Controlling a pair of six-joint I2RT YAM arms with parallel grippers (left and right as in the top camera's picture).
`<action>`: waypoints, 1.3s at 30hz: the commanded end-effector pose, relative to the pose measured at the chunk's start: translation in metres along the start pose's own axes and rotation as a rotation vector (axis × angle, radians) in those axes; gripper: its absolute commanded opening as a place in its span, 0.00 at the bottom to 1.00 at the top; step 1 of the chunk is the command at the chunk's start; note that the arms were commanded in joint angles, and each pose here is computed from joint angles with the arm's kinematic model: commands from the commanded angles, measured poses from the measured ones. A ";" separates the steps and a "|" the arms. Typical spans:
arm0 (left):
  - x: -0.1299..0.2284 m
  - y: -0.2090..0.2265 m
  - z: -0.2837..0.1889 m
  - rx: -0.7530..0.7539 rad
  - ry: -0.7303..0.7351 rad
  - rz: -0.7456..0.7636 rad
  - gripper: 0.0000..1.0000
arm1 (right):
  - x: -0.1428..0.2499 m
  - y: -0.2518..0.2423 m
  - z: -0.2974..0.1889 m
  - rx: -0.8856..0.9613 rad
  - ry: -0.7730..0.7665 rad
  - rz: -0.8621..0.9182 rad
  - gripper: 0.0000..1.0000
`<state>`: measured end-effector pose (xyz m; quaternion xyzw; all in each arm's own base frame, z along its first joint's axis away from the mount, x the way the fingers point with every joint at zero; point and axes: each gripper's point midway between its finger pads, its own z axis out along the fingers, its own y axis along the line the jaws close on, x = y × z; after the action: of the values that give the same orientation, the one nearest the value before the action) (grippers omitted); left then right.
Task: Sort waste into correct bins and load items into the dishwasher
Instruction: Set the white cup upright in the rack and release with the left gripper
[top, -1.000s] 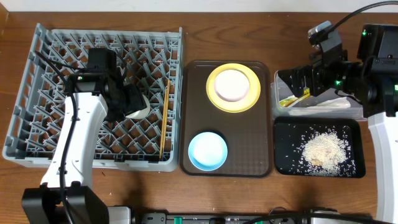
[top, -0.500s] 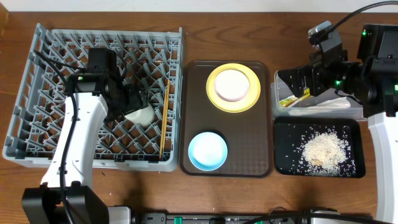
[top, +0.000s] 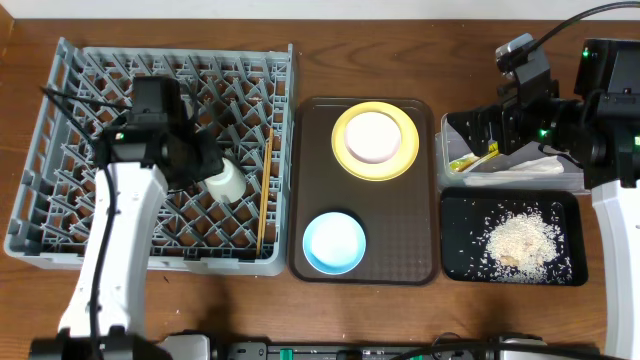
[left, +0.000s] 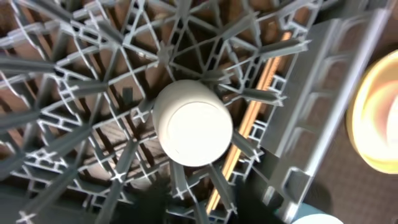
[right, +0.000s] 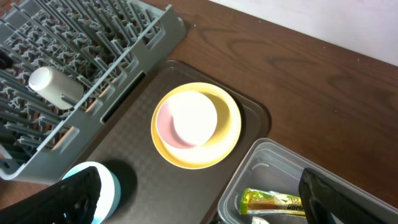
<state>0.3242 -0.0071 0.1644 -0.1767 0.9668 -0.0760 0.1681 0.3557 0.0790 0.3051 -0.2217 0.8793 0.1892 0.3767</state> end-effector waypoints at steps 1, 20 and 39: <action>-0.011 -0.005 -0.016 0.013 -0.060 0.008 0.19 | 0.001 -0.004 -0.002 0.010 0.000 0.021 0.99; 0.017 -0.014 0.010 0.088 0.078 -0.001 0.79 | 0.001 -0.004 -0.002 0.010 0.000 0.021 0.99; 0.017 -0.014 0.010 0.088 0.078 -0.001 0.93 | 0.001 -0.004 -0.002 0.010 0.000 0.021 0.99</action>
<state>0.3188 -0.0255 0.1552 -0.1708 0.9672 -0.1239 0.1415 0.3557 0.0789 0.3050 -0.2217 0.8794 0.1890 0.3767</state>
